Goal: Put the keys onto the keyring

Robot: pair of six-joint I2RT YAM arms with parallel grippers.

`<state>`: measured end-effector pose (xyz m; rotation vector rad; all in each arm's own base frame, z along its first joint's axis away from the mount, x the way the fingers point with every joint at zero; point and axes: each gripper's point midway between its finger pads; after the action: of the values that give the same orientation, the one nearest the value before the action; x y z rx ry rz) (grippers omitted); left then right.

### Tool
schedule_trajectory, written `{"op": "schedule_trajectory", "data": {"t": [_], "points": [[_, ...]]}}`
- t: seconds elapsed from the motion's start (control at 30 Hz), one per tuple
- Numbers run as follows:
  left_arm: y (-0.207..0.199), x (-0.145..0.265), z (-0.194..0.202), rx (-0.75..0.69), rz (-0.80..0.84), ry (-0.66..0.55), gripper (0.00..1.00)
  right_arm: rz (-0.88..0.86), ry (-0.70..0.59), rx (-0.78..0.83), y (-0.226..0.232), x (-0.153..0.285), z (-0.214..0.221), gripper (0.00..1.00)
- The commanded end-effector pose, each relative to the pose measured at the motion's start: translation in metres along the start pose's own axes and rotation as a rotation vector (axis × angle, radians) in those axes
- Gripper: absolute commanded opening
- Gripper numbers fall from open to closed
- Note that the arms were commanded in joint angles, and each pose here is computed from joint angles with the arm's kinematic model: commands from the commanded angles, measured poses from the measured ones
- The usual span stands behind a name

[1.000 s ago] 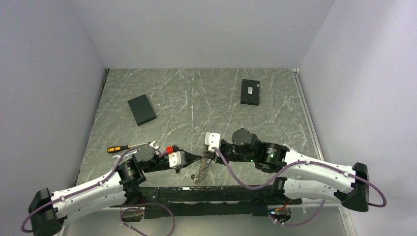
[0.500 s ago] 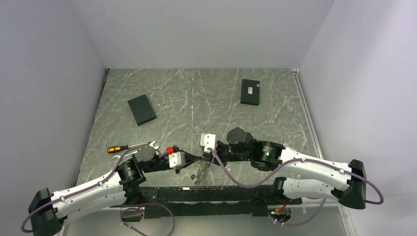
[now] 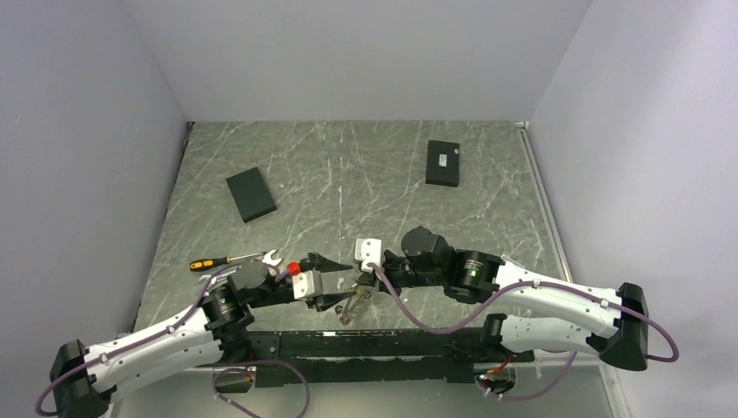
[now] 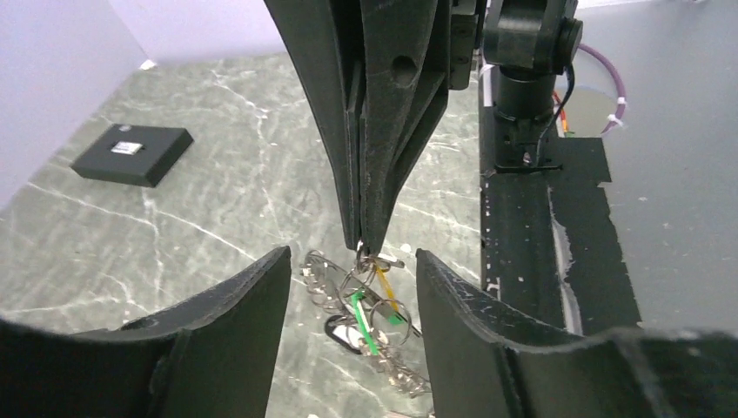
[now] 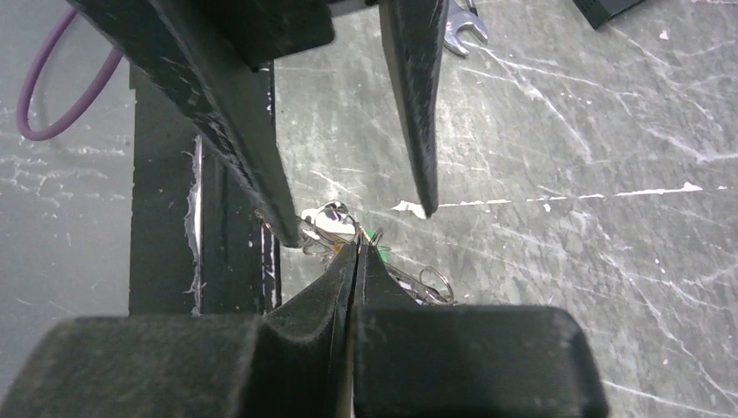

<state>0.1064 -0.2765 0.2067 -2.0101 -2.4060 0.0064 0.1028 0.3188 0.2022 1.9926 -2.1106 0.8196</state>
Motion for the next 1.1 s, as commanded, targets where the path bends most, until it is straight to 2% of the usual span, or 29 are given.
{"op": "schedule_trajectory", "data": {"t": [0.0,0.17,0.37,0.67,0.9,1.07], "points": [[0.003,0.005,-0.035,-0.043,-0.028,-0.082,0.62,0.041,-0.111,0.013,-0.008,0.006,-0.026,0.0],[0.005,0.011,-0.04,-0.065,-0.052,-0.117,0.58,0.037,-0.137,0.032,-0.005,0.012,-0.028,0.0],[0.006,0.006,-0.033,-0.077,-0.041,-0.081,0.48,0.033,-0.214,0.051,-0.001,0.025,-0.042,0.0],[-0.003,-0.012,-0.025,-0.056,0.051,-0.033,0.47,0.021,-0.24,0.047,0.002,0.028,-0.047,0.0],[-0.007,-0.015,-0.03,-0.065,0.08,-0.065,0.33,0.024,-0.249,0.048,0.003,0.029,-0.047,0.0],[-0.013,-0.015,-0.034,-0.068,0.113,-0.094,0.28,0.021,-0.249,0.049,0.003,0.027,-0.046,0.0]]}}
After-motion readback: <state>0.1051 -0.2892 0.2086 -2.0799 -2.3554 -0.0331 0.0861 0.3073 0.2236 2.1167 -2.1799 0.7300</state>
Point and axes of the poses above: each gripper's point midway between its finger pads, its own x axis back along the fingers, its own y axis along the line the jaws close on, z = x × y, and after that the axes turned 12 degrees about x, right-handed
